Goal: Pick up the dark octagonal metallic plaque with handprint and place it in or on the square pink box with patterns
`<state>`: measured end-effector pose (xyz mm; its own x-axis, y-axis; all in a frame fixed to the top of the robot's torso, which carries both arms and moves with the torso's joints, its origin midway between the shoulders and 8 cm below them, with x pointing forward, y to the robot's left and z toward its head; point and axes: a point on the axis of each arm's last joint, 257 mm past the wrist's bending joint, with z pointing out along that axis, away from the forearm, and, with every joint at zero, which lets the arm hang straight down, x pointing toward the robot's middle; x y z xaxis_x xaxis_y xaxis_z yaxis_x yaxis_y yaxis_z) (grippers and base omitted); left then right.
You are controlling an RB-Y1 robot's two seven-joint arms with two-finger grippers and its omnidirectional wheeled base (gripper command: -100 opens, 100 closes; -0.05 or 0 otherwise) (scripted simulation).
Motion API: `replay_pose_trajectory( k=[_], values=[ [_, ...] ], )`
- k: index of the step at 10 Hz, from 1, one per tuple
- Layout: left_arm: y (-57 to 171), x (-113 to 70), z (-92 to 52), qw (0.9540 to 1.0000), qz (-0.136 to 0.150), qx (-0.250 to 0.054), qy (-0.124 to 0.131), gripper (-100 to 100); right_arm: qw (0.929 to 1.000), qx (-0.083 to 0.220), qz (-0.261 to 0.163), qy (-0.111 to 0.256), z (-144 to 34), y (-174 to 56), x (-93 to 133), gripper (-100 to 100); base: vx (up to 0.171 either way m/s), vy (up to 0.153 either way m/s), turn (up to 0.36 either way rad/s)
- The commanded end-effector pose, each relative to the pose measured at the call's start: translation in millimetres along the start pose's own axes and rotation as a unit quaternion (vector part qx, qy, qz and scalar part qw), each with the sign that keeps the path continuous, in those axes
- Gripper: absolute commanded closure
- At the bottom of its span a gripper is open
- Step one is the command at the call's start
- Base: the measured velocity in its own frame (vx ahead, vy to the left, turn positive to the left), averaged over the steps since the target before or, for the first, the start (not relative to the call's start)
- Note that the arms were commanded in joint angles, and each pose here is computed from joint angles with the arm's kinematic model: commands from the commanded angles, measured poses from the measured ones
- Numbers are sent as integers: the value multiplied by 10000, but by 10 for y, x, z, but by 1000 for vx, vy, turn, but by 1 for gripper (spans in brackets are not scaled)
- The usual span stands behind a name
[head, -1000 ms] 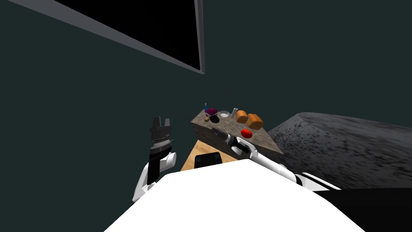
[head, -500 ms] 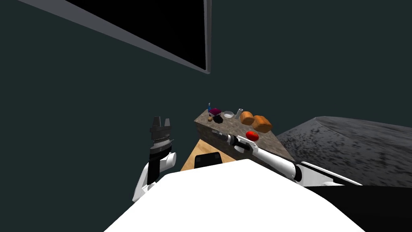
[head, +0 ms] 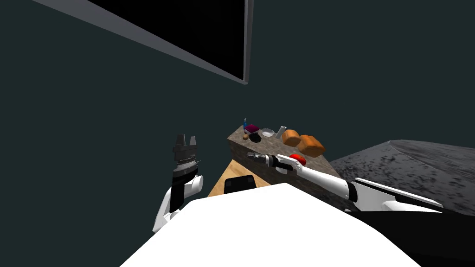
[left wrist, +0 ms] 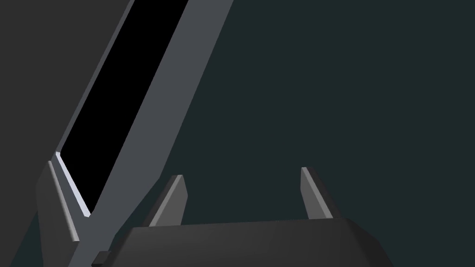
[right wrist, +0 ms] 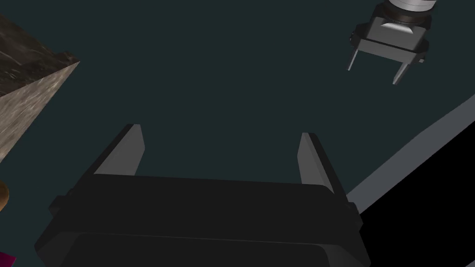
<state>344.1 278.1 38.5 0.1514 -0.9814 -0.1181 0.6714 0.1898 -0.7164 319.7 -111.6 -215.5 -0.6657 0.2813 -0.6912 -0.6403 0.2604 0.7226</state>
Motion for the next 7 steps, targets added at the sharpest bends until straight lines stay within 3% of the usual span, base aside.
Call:
replay_pose_trajectory(
  k=[1,2,7],
  values=[
    [0,0,0,10000,0,0,0,0,9999,104,-13,109,-76,-108,51,-100,4,11,-10],
    [0,0,0,10000,0,0,0,0,9986,263,-99,455,-226,-243,117,-100,5,27,230],
    [0,0,0,10000,0,0,0,0,9865,986,-206,1293,-868,-710,273,-100,0,23,173]
  ],
)
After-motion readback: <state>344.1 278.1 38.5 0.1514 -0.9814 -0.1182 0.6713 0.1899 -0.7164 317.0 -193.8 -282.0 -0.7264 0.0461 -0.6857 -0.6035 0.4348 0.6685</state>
